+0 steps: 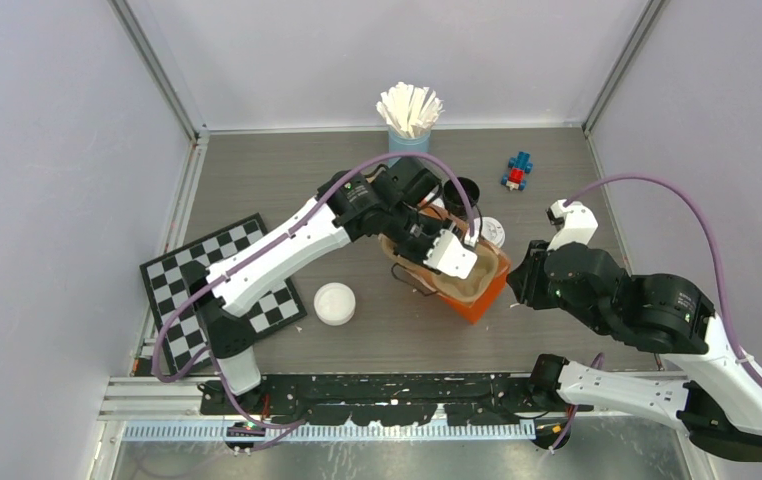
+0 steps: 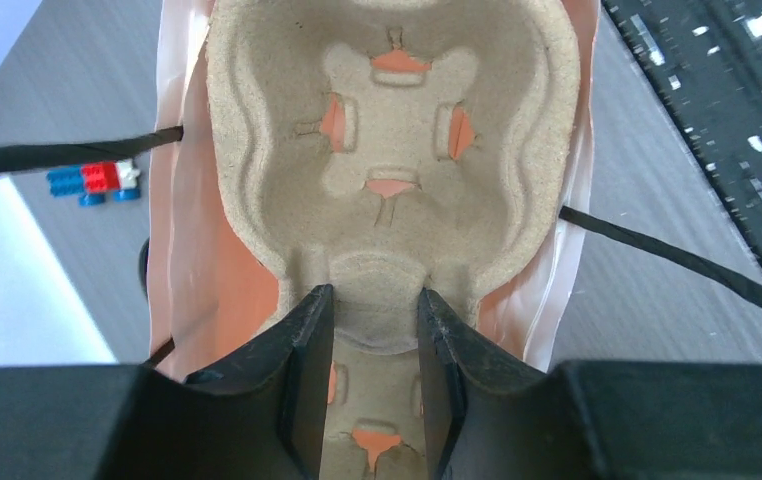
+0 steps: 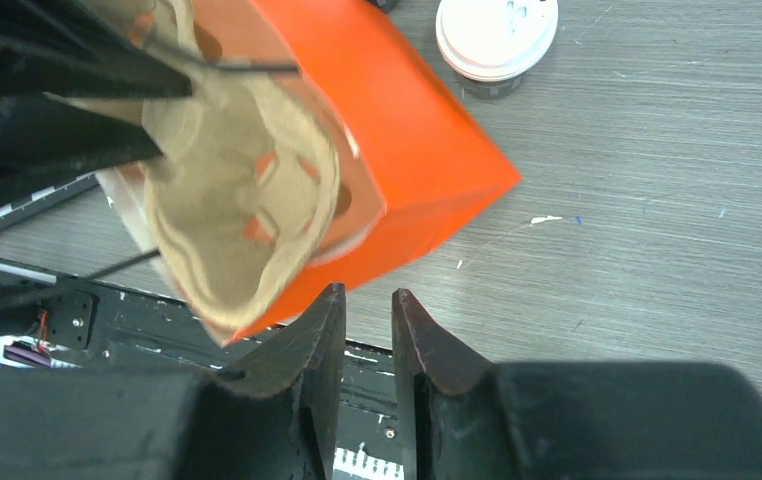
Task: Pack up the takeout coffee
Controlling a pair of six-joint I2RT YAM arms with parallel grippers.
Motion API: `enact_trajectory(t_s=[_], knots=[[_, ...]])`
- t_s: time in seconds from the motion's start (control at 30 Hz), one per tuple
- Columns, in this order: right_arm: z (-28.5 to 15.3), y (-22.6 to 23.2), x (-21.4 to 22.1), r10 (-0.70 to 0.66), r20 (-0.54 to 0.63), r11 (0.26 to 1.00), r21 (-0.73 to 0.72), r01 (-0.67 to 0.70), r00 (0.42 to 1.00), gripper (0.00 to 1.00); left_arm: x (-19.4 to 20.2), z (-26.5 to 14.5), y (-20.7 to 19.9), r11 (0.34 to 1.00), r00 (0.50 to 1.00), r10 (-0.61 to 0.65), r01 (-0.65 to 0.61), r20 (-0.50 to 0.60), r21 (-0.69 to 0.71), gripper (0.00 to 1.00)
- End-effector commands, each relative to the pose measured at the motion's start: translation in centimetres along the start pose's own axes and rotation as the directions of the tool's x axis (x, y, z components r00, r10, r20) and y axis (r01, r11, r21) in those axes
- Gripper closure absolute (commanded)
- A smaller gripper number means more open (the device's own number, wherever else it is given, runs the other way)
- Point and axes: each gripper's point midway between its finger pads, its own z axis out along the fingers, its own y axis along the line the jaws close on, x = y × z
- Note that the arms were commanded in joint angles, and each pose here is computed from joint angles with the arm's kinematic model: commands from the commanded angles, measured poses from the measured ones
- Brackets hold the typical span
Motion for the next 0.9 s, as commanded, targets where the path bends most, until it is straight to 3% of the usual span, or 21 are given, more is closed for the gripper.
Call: enact_trajectory(t_s=[0.0,0.17,0.33,0.43,0.6,0.87], knots=[[-0.2,0.1,-0.6,0.041,0.03,0.999,-0.006,-0.041,0.999,0.7,0.3,-0.6,2.7,0.994,0.998,0.061,-0.061,-0.001,-0.096,0.69],[-0.5,-0.2,-0.7,0.079,0.03,0.997,0.009,-0.079,0.996,0.67,0.4,-0.5,4.0,0.991,0.997,0.068,-0.066,0.018,-0.119,0.69],[-0.4,0.1,-1.1,0.241,0.047,0.97,0.031,-0.242,0.969,0.58,1.2,-0.1,5.0,0.99,0.999,0.042,-0.041,0.006,-0.135,0.69],[0.3,1.1,-1.5,0.348,0.065,0.936,0.023,-0.35,0.935,0.52,1.8,-0.1,5.4,0.989,0.999,0.033,-0.033,-0.004,-0.144,0.7],[0.9,1.4,-3.9,0.509,0.165,0.852,0.042,-0.521,0.845,0.52,2.1,-0.3,5.6,0.989,1.0,0.027,-0.027,-0.006,-0.145,0.7],[1.7,-0.2,-5.6,0.529,0.318,0.808,0.094,-0.581,0.787,0.53,2.4,-0.5,5.5,0.989,1.0,0.02,-0.021,-0.009,-0.149,0.71]])
